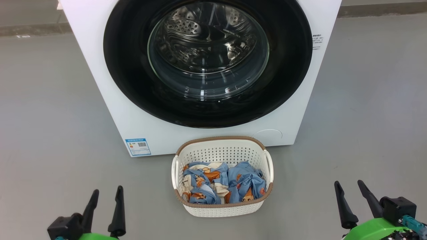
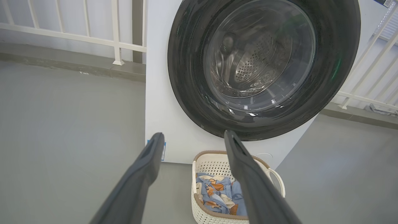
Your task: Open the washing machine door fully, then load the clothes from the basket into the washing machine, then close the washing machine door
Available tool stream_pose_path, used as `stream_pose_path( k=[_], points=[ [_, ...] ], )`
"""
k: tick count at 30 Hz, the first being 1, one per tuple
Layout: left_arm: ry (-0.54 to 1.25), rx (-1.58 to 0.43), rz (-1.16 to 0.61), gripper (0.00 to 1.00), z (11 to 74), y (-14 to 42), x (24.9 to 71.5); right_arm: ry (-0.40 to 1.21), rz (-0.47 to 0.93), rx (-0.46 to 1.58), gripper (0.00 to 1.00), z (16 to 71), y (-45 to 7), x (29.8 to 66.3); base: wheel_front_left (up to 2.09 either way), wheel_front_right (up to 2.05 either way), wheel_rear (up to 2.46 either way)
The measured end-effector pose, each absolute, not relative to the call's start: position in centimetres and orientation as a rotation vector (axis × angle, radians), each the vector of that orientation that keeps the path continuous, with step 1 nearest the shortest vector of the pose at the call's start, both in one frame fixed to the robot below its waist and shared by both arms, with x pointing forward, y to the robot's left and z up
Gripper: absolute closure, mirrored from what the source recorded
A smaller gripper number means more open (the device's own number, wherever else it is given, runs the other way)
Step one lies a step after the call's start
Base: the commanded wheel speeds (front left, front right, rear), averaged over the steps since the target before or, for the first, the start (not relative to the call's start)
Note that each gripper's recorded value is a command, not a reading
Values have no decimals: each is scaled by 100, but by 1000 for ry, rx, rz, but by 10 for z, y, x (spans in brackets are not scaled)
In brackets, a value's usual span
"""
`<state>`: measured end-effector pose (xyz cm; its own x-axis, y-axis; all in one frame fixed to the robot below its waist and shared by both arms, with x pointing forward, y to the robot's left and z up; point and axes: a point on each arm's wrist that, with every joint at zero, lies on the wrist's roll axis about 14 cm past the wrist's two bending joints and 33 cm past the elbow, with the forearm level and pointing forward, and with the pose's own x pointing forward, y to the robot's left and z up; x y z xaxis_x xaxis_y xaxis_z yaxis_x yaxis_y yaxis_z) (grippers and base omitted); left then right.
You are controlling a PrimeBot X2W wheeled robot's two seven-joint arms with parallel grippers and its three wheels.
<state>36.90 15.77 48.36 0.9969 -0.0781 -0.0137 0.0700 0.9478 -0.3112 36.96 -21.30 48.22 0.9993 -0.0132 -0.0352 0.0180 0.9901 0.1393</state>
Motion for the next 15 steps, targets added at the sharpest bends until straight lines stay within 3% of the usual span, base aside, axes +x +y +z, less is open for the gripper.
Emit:
stream_pose_path(
  k=[15],
  points=[
    [12, -183, -112, 0, 483, 149, 371, 0, 26, -39, 0, 489, -209, 371, 0, 0, 0]
  ],
)
